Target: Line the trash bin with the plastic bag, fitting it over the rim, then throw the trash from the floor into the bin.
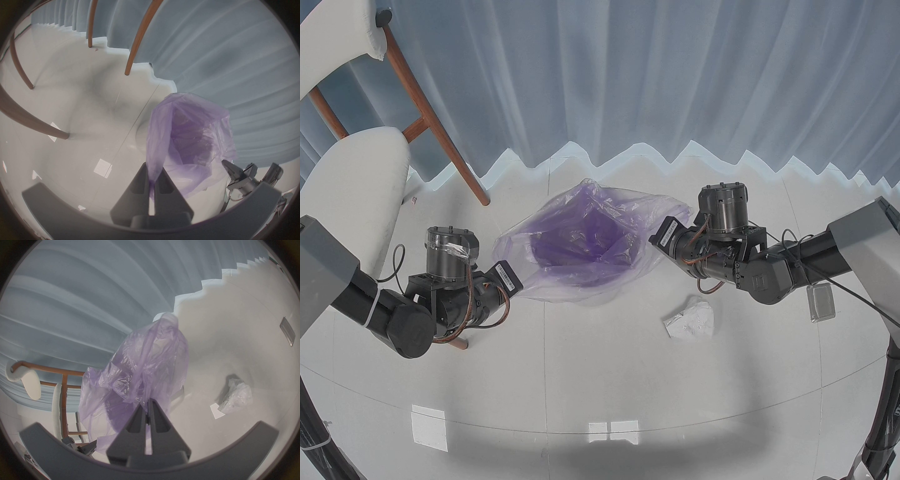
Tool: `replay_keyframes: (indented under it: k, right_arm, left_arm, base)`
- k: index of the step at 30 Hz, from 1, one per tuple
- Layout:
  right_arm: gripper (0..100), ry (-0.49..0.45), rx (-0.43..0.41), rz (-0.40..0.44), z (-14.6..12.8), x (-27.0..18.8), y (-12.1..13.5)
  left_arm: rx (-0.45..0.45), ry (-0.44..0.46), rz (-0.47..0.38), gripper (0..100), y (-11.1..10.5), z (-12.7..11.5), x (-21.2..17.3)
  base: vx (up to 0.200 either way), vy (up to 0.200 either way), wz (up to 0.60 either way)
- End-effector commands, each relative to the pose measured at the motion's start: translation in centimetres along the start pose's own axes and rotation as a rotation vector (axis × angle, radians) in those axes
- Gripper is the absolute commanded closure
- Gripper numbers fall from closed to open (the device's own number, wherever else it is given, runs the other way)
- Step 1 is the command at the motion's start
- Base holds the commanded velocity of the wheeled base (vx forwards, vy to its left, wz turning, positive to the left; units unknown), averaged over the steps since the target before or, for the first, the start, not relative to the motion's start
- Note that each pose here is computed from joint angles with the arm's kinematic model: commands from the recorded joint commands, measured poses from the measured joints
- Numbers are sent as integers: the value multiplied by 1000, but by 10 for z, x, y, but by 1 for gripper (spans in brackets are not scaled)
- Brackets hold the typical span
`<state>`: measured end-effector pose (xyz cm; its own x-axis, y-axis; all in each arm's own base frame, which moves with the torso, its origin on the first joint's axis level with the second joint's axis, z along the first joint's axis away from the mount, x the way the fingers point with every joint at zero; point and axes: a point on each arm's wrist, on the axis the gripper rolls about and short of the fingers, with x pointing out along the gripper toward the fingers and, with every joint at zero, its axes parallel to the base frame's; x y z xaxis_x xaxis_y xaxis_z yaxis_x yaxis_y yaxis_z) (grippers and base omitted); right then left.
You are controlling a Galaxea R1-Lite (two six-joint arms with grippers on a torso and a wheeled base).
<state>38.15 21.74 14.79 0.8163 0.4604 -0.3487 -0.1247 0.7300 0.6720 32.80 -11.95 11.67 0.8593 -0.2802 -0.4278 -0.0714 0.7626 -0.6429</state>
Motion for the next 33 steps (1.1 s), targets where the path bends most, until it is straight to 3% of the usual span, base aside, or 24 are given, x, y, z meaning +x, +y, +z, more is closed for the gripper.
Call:
replay_keyframes:
  k: [1, 8, 11, 14, 17, 18, 19, 22, 24, 33]
  right_arm:
    - [100, 27, -5, -16, -9, 3, -4]
    - [100, 21, -3, -26, -7, 5, -9]
    - [100, -18, -19, 15, 1, 4, -1]
    - [100, -84, -24, 83, 11, 4, 10]
    - [100, -166, -25, 165, 26, 3, 24]
    - [100, -168, -25, 167, 26, 3, 25]
    - [100, -195, -23, 211, 33, 1, 33]
    - [100, -248, -29, 301, 47, -3, 47]
    - [100, -266, -32, 318, 50, 2, 48]
    - [100, -340, -77, 331, 64, 27, 42]
  left_arm:
    - [11, 21, 24, 100, 8, -4, 3]
    - [8, 38, 51, 100, 17, -8, 11]
    - [-2, 12, 37, 100, 15, -1, 14]
    - [-27, -26, -3, 100, 4, 11, 15]
    - [-108, -123, -119, 100, -21, 35, 15]
    - [-111, -126, -123, 100, -22, 35, 15]
    - [-141, -182, -190, 100, -37, 50, 13]
    - [-150, -235, -250, 100, -53, 67, 8]
    - [-150, -250, -264, 100, -56, 70, 9]
    - [-167, -307, -220, 100, -37, 78, 28]
  base:
    - [0, 0, 0]
    - [0, 0, 0]
    - [0, 0, 0]
    - [0, 0, 0]
    - [0, 0, 0]
    - [0, 0, 0]
    - [0, 0, 0]
    - [0, 0, 0]
    - [0, 0, 0]
    - [0, 0, 0]
